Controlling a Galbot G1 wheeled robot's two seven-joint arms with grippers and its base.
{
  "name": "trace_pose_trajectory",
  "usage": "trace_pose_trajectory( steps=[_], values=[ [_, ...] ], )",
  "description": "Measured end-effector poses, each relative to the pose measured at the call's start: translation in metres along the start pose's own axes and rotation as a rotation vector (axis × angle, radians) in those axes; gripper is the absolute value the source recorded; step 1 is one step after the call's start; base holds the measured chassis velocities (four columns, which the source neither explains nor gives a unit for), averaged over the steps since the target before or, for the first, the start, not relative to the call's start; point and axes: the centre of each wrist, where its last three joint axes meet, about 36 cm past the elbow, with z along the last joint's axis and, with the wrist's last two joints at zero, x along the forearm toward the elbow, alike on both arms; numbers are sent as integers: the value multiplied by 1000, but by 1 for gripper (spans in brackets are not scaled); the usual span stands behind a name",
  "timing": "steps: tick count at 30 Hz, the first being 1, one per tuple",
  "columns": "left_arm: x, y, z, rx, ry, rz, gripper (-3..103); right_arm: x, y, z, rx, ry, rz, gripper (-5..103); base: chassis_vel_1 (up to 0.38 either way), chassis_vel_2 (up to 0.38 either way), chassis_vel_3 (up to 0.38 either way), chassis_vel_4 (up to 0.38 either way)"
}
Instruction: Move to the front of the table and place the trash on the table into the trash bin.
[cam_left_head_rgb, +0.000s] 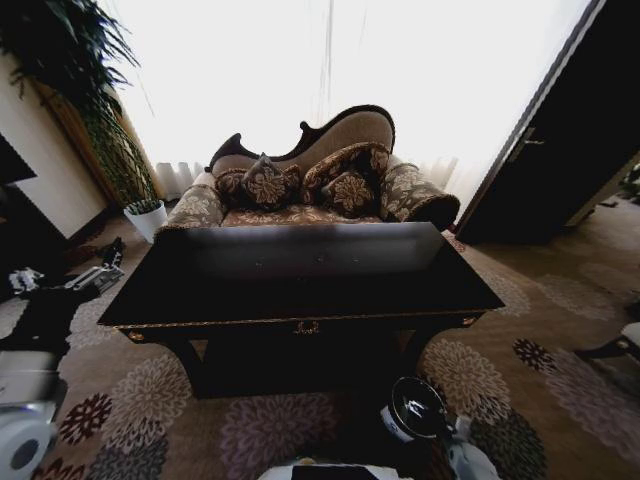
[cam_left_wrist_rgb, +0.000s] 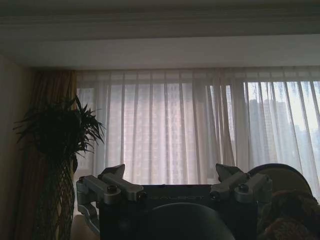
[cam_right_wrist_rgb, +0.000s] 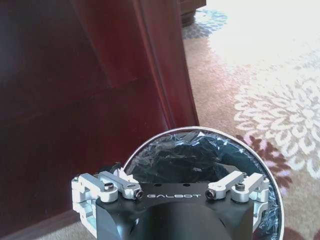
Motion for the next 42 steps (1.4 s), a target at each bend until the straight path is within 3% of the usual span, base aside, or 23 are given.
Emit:
trace_pose_trajectory(
  steps=[8,11,18,27,32,35,37,40,42],
  values=[
    [-1,0,0,2,-2,0,100,-1,1,-4,-22,9,18,100,0,0,0,0],
    [-1,0,1,3,-2,0,100,-1,4,-2,37,59,62,100,0,0,0,0],
    [-1,0,2,4,-1,-1,100,-3,10,-1,-4,80,89,100,0,0,0,0],
    [-1,0,2,7,-2,-3,100,2,9,0,24,76,80,100,0,0,0,0],
    [-3,2,4,14,-6,-7,100,23,3,-1,110,16,34,100,0,0,0,0],
    [-8,0,10,38,-10,-3,100,51,2,-6,194,-69,-19,100,0,0,0,0],
    [-9,-1,12,44,-10,-2,100,55,4,-8,206,-87,-28,100,0,0,0,0],
    [-14,-5,22,70,-6,6,100,84,15,-23,327,-207,-78,100,0,0,0,0],
    [-16,-7,24,78,-5,10,100,95,17,-27,365,-241,-95,100,0,0,0,0]
  ],
)
